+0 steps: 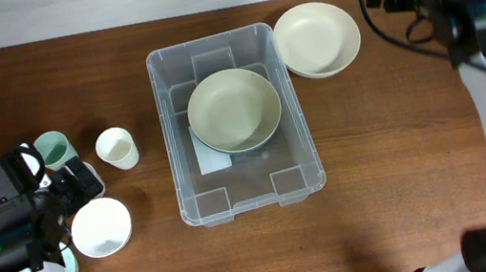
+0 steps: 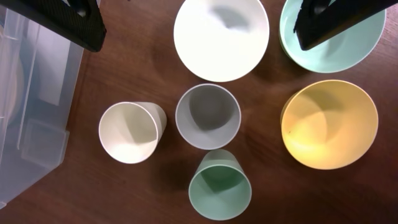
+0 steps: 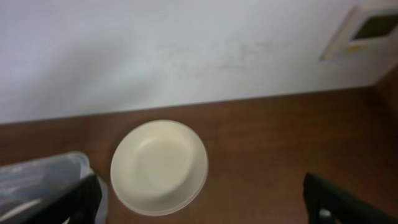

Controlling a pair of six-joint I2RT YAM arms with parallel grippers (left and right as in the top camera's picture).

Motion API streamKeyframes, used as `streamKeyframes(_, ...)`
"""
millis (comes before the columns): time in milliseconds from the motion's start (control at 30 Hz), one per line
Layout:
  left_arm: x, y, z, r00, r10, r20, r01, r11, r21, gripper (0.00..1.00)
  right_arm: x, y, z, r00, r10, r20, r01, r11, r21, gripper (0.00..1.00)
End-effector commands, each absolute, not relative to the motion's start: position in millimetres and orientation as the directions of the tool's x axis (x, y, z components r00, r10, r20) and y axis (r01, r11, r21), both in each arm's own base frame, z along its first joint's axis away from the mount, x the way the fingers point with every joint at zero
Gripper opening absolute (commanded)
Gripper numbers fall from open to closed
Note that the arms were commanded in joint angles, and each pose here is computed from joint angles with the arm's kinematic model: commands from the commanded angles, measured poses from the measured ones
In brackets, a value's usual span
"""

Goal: Pack container

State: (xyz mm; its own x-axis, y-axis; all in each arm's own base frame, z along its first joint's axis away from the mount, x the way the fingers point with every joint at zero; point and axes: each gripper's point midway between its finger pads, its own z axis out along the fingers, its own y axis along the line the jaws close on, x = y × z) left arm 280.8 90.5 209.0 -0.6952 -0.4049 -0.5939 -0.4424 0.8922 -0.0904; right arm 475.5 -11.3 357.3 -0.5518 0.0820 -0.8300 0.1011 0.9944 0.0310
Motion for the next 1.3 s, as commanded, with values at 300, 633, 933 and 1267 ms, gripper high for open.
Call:
streamKeyframes(300,283.1,90.9,217.1,-0.676,-0.416,-0.608,-0.447,0.888,-0.110,0.99,571.6,-0.8,184.5,-0.765,0.251,-0.593,0.159,0.966,0.203,0.99)
streamKeyframes(633,283.1,90.9,217.1,-0.676,-0.416,-0.608,-0.447,0.888,-0.110,0.99,591.1,-0.1,91.9,-0.816,0.320,-0.482,0.219,0.942,0.253,0.99)
streamKeyframes(933,283.1,90.9,217.1,-0.676,-0.416,-0.608,-0.447,0.888,-0.110,0.99,587.3,-14.7,57.6,-0.830,0.336,-0.445,0.281,0.941,0.186,0.99)
streamKeyframes(1267,283.0,90.9,217.2,-0.676,-0.416,-0.608,-0.447,0.888,-0.110,0.99,575.1,-15.3,25.9,-0.865,0.339,-0.370,0.298,0.940,0.164,1.00)
